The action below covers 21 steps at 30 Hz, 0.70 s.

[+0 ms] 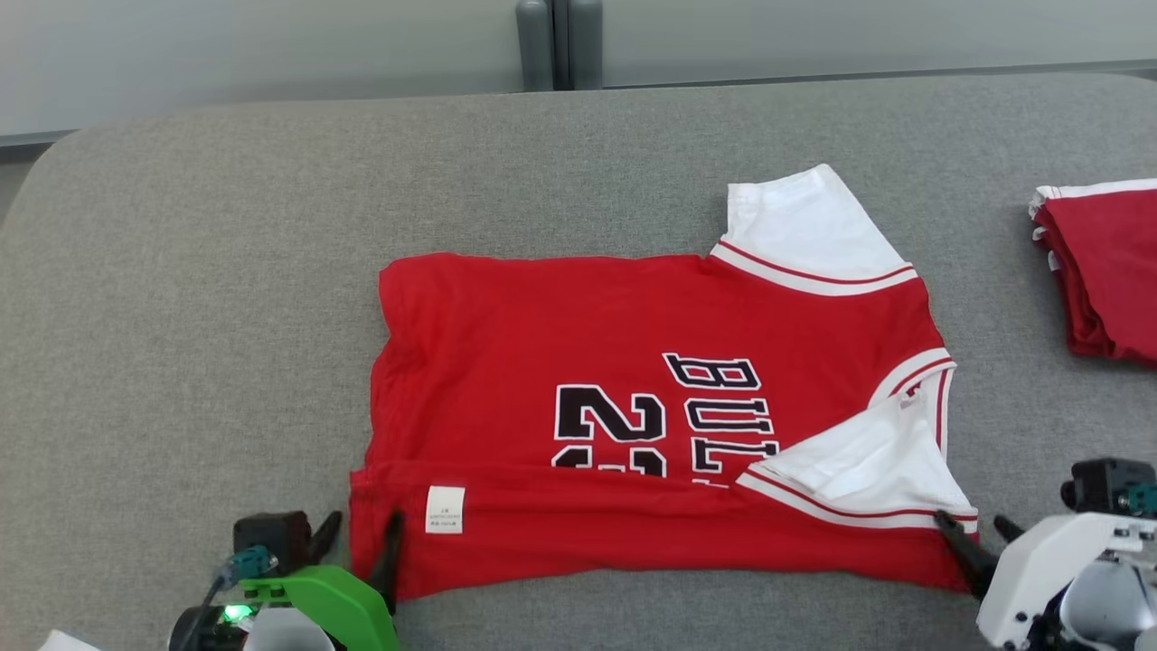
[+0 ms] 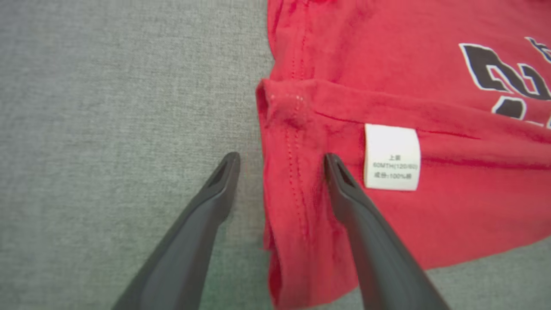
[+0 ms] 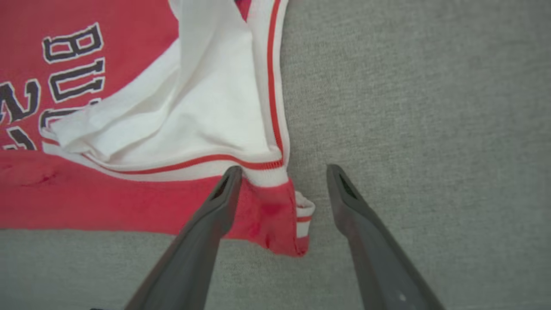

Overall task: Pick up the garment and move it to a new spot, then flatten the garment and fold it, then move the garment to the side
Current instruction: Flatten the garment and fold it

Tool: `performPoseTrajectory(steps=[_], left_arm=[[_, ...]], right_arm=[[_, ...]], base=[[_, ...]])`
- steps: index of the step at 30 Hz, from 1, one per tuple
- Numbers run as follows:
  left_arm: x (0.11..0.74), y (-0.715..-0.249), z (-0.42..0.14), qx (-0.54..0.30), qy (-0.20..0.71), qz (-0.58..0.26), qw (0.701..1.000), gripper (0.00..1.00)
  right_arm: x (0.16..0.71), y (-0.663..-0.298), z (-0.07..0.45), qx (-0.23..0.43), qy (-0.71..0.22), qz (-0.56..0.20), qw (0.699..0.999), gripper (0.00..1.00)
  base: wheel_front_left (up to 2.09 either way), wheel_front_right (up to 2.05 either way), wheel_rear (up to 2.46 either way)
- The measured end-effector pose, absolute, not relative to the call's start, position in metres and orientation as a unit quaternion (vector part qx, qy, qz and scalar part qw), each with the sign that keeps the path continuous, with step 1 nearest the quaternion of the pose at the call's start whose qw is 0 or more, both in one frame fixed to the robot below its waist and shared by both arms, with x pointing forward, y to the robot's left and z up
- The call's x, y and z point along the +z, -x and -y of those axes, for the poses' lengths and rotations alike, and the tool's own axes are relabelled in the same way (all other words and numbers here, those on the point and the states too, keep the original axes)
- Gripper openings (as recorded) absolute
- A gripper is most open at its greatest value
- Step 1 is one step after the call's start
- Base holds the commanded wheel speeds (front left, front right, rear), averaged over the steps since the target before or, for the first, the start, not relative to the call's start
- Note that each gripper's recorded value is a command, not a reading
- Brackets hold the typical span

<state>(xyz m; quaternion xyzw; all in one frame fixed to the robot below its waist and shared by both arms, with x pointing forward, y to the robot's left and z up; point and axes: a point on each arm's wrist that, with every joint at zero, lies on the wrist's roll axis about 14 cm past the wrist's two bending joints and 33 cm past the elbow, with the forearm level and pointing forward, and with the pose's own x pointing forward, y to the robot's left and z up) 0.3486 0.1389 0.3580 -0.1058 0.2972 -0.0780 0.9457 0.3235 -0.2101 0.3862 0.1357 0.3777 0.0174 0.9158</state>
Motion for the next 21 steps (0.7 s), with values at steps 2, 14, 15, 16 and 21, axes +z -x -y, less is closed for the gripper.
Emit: performPoseTrajectory(steps=[2, 14, 15, 16, 21], left_arm=[[0.362, -0.353, -0.149, -0.064, 0.101, -0.293, 0.949, 1.0], [0.428, -0.45, -0.157, -0.087, 0.076, -0.244, 0.963, 1.0], [0.431, -0.46, -0.151, -0.09, 0.081, -0.245, 0.962, 1.0], [0.431, -0.47, -0.146, -0.094, 0.08, -0.251, 0.96, 1.0], [0.415, -0.496, -0.125, -0.107, 0.091, -0.293, 0.946, 1.0]], right_arm=[[0.401, -0.341, 0.217, 0.022, -0.115, -0.355, 0.928, 1.0], [0.48, -0.461, 0.215, 0.068, -0.055, -0.266, 0.96, 1.0], [0.484, -0.472, 0.211, 0.074, -0.053, -0.263, 0.961, 1.0], [0.485, -0.483, 0.208, 0.077, -0.048, -0.263, 0.961, 1.0], [0.48, -0.525, 0.186, 0.097, -0.033, -0.265, 0.959, 1.0]], base=[[0.0, 0.0, 0.0], [0.0, 0.0, 0.0], [0.0, 0.0, 0.0], [0.0, 0.0, 0.0], [0.0, 0.0, 0.0]])
